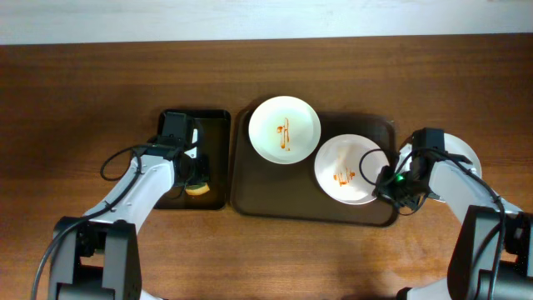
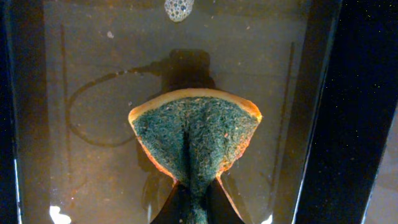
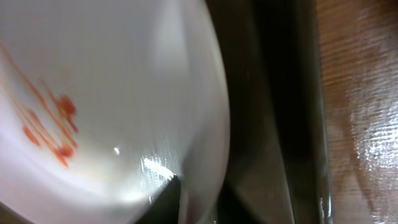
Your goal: Clean dirty plates on tray and stack at the side
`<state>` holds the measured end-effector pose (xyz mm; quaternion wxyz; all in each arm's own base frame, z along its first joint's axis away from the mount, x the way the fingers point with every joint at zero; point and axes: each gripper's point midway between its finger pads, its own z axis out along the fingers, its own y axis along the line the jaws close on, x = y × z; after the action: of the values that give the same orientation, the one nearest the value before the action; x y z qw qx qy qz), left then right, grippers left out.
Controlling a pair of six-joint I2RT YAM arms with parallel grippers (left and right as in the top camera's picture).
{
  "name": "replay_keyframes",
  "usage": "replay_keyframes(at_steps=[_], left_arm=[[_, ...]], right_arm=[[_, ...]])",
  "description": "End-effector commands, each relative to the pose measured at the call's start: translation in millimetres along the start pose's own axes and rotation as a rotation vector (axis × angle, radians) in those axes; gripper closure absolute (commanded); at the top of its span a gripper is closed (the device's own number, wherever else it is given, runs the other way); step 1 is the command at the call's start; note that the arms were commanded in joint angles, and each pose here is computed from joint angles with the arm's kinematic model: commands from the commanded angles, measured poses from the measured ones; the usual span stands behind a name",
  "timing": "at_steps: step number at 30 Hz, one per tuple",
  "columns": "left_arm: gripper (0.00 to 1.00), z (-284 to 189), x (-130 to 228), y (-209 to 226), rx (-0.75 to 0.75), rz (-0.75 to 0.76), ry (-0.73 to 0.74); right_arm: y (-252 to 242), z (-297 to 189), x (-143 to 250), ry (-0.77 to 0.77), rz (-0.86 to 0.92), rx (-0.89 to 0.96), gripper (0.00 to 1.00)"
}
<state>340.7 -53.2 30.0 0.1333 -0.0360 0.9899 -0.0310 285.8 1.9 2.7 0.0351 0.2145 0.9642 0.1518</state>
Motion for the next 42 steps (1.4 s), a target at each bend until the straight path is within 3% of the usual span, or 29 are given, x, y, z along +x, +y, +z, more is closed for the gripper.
replay_keyframes(at_steps=[1,2,9,15,18,31,42], left_arm=[[1.00,0,-5,-1,0.010,0.014,-0.005],[1.00,0,-5,-1,0.010,0.014,-0.005],[1.00,-1,-4,-7,0.048,0.016,-0.001],[1.00,-51,-25,-68,0.362,0.131,-0.134],[1.00,-76,-18,-117,0.548,0.226,-0.162],[1.00,-72,52,-265,0.835,0.085,0.118],[1.00,-42,105,-326,0.941,0.033,0.332]], right_arm=[[-4,3,-1,-0.022,0.025,0.042,0.92],[-4,3,-2,-0.026,0.024,0.044,0.96],[8,-15,26,0.047,0.006,0.006,0.96],[35,-15,48,0.081,-0.079,0.013,0.95],[43,-13,51,0.081,-0.081,0.010,0.96],[48,-10,55,0.091,-0.094,0.012,0.96],[48,-10,56,0.092,-0.094,0.012,0.96]])
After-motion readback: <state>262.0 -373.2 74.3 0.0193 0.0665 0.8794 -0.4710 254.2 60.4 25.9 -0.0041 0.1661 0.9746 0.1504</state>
